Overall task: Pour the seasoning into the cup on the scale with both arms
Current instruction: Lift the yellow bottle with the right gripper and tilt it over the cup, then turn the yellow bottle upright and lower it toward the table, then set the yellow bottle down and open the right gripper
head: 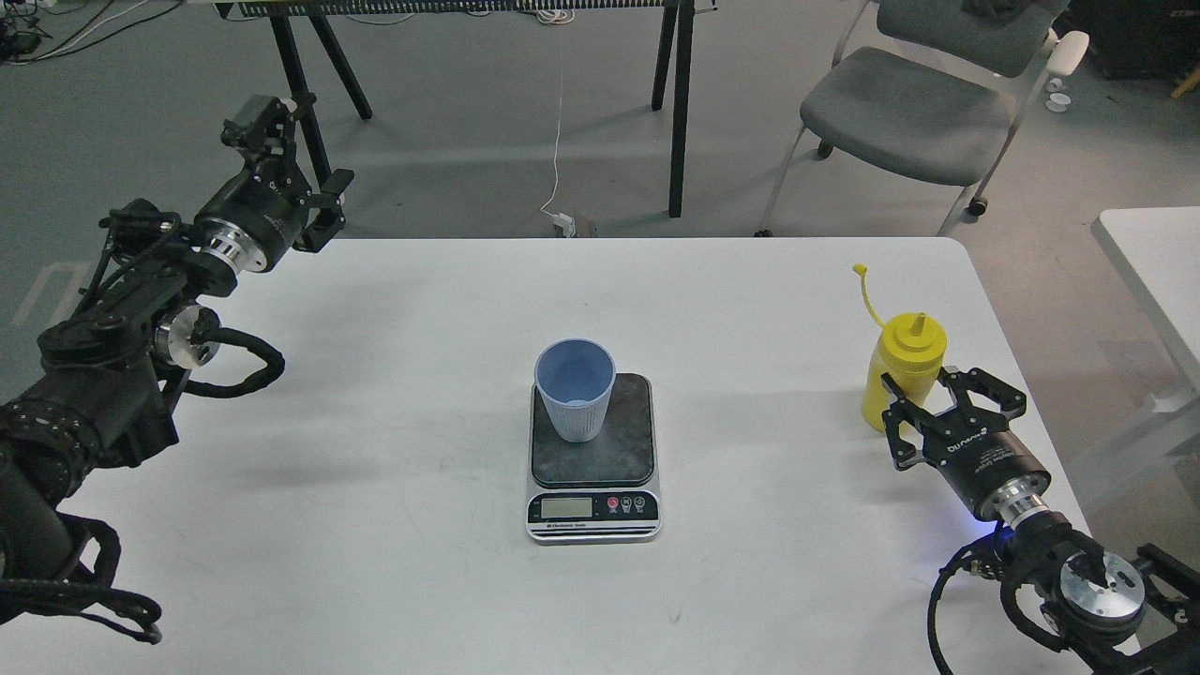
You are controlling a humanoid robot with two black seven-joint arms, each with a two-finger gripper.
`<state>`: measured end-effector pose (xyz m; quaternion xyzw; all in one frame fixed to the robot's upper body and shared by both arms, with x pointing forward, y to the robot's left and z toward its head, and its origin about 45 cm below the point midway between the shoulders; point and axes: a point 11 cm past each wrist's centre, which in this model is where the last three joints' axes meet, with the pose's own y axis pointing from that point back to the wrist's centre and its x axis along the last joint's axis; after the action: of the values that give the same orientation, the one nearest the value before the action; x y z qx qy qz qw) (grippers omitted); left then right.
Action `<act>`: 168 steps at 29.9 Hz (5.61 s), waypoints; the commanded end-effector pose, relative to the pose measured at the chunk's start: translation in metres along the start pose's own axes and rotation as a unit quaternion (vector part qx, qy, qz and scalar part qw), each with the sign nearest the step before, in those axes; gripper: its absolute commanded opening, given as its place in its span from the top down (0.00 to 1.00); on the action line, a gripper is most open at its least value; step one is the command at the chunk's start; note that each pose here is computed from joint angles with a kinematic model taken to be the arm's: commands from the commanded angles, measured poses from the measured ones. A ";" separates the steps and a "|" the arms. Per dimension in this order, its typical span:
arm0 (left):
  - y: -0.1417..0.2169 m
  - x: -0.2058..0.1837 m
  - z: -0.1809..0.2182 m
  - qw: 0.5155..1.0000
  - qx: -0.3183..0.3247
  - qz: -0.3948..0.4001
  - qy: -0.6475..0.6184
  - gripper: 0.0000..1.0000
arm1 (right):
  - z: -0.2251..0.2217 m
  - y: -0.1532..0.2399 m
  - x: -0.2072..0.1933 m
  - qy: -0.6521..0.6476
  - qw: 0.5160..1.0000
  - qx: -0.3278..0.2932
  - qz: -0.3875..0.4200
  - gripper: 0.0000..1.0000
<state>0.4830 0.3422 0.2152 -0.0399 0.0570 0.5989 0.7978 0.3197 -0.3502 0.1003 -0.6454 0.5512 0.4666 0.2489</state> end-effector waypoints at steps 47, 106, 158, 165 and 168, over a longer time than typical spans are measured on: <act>-0.006 -0.012 -0.001 1.000 -0.006 -0.007 0.014 0.01 | 0.124 -0.147 -0.321 0.915 0.198 0.022 -0.352 0.71; -0.010 -0.018 0.000 1.000 -0.009 -0.012 0.016 0.01 | -0.043 0.008 -0.108 -0.114 0.984 0.083 -0.109 0.70; -0.004 -0.005 0.003 1.000 -0.003 -0.006 0.000 0.01 | 0.077 -0.007 -0.018 -0.129 0.988 0.088 -0.010 0.67; -0.005 -0.006 0.003 1.000 -0.003 -0.007 0.000 0.01 | 0.074 -0.004 -0.012 -0.128 0.987 0.096 -0.002 0.67; -0.005 -0.007 0.003 1.000 -0.004 -0.008 0.000 0.01 | 0.074 -0.004 -0.012 -0.128 0.987 0.096 -0.002 0.67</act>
<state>0.4856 0.3365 0.2185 -0.0423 0.0548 0.5942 0.8013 0.3003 -0.2814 0.0774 -0.5550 0.5553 0.4900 0.3789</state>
